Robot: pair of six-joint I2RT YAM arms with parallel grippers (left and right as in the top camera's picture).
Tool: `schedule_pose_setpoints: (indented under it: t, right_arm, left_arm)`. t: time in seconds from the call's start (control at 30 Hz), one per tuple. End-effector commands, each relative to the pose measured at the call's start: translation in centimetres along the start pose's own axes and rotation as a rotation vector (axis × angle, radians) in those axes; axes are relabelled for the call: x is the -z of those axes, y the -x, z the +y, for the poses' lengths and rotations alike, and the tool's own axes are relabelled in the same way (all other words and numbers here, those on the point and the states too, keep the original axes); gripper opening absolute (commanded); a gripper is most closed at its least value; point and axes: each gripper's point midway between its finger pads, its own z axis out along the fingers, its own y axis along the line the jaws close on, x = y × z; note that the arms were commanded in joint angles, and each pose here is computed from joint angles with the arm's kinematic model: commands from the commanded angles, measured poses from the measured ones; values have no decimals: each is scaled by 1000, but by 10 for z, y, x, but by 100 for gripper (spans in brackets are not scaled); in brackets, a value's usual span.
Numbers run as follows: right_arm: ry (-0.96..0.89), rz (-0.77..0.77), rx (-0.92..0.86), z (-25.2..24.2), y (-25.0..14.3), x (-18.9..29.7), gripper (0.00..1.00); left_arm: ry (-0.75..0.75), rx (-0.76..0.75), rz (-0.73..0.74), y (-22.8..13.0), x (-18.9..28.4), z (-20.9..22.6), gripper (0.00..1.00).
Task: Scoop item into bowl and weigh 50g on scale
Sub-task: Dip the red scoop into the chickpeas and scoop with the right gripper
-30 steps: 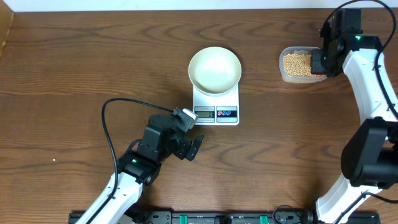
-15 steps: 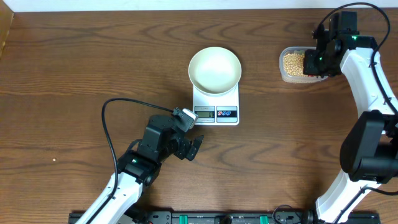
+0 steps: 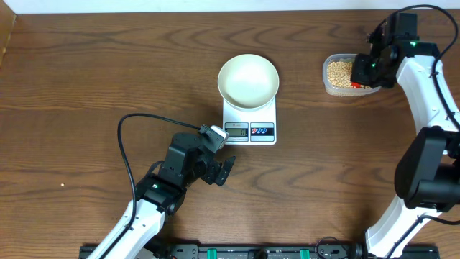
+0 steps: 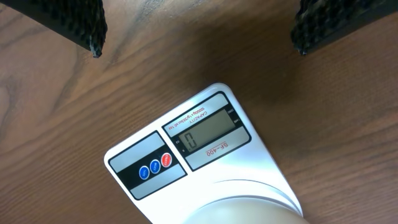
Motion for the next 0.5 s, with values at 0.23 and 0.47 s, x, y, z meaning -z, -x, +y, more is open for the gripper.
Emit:
schedule_pose_setpoints:
  t: [0.23, 0.47]
  right_arm:
    - [194, 23, -110, -9, -1, 3, 1]
    - [263, 38, -150, -14, -8, -2, 1]
  left_arm:
    - [14, 18, 4, -1, -1, 3, 97]
    - [14, 17, 4, -1, -1, 3, 97]
